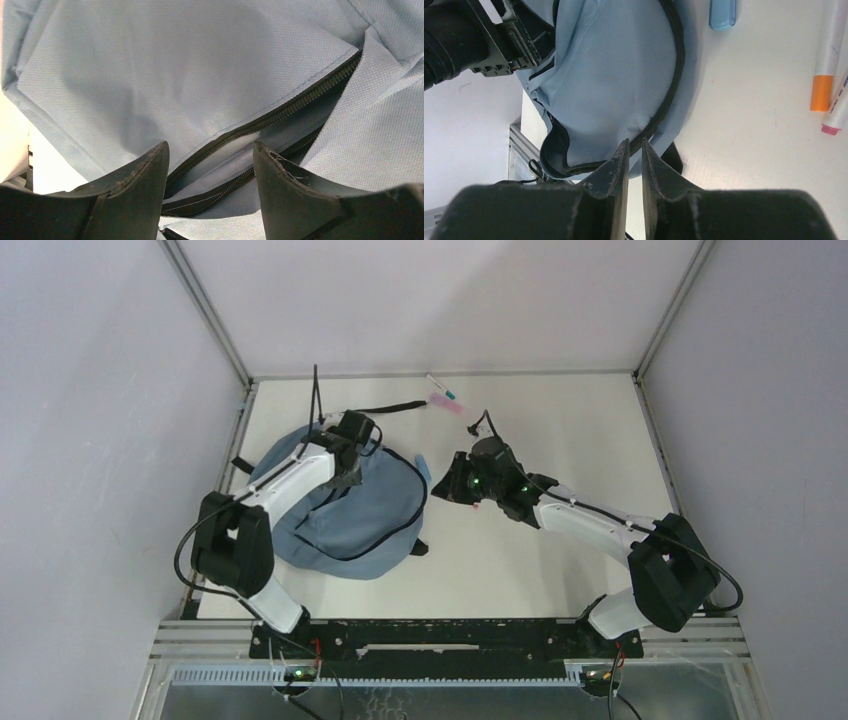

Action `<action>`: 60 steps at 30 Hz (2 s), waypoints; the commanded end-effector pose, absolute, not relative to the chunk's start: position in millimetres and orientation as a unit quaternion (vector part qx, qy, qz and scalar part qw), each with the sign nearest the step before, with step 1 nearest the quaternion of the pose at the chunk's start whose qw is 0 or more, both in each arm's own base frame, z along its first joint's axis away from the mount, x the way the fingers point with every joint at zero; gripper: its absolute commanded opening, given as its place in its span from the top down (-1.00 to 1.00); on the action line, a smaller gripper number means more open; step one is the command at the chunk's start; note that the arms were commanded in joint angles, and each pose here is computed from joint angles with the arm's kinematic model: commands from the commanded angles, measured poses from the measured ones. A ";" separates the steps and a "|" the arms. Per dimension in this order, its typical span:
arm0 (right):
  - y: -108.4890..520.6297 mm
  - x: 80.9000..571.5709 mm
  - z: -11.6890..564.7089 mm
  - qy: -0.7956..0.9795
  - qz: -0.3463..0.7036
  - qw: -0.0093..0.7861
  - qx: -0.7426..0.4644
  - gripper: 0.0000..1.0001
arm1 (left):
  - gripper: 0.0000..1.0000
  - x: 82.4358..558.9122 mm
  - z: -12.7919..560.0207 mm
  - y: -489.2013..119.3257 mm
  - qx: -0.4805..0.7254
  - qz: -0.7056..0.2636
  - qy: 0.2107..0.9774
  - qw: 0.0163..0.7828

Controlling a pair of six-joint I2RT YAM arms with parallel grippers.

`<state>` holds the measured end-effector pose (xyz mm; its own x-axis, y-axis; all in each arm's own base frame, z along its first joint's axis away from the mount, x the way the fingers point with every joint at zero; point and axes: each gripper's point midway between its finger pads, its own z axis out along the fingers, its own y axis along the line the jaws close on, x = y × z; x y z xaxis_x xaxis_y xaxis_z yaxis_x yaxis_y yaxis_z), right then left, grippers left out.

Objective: Pack the student bag
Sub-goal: Pick up the stationery from the center of the board.

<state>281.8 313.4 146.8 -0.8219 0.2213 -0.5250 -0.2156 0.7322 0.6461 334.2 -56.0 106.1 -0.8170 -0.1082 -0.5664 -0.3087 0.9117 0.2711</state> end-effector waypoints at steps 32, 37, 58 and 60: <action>261.9 310.7 133.5 0.890 0.292 0.348 0.026 0.49 | 1.00 361.0 185.5 -35.5 -0.077 0.267 0.906 0.318; 216.5 336.0 107.2 0.913 0.193 0.356 0.055 0.23 | 1.00 351.1 195.7 -37.4 -0.075 0.237 0.913 0.325; 203.8 379.9 38.6 0.951 0.086 0.294 0.047 0.02 | 1.00 341.9 186.9 -37.5 -0.087 0.161 0.929 0.323; 205.6 380.4 38.3 0.950 0.088 0.296 0.047 0.02 | 1.00 341.4 183.6 -40.0 -0.082 0.156 0.931 0.318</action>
